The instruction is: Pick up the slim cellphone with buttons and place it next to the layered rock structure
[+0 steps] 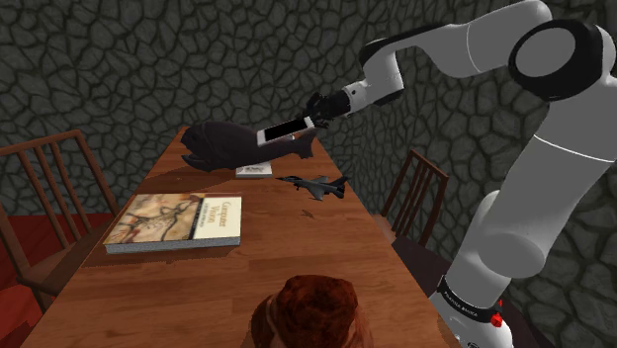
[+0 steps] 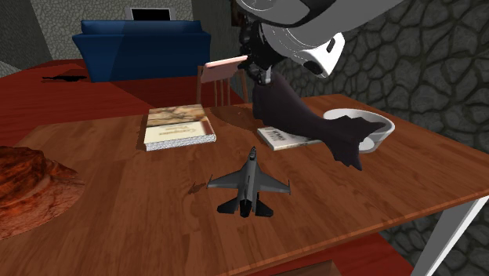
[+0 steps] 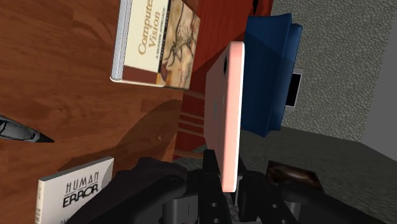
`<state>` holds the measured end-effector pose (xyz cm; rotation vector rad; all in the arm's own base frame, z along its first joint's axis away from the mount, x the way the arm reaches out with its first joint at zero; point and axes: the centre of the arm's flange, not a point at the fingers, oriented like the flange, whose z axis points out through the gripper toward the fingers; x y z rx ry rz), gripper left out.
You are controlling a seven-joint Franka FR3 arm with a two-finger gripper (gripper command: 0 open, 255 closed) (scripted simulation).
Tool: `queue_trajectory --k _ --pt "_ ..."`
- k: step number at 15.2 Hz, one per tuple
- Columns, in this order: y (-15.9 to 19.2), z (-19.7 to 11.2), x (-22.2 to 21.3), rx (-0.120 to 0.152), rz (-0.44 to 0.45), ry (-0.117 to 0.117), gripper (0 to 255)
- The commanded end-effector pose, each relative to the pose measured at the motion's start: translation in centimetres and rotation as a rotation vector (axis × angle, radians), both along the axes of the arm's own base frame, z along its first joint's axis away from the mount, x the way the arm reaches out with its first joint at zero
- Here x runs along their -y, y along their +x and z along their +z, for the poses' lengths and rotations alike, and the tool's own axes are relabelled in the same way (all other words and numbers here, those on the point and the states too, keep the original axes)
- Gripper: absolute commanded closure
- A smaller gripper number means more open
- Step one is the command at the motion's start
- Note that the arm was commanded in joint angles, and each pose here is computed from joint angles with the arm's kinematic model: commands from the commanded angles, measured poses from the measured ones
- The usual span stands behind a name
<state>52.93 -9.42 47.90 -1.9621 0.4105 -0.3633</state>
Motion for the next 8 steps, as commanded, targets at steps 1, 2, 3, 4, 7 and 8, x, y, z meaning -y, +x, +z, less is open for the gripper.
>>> queue_trajectory --k 1,2,3,4,7,8 --pt "-2.1 0.0 -1.8 0.001 0.000 -0.001 255" --pt "-3.1 0.0 -2.7 0.001 0.000 -0.001 255" --pt "-4.0 0.0 -3.6 0.001 0.000 -0.001 255" --pt "-5.0 0.0 -4.5 0.001 0.000 -0.001 255" --pt "-7.9 0.0 -7.2 0.001 0.000 -0.001 255" --pt "-8.9 0.0 -8.1 0.001 0.000 -0.001 255"
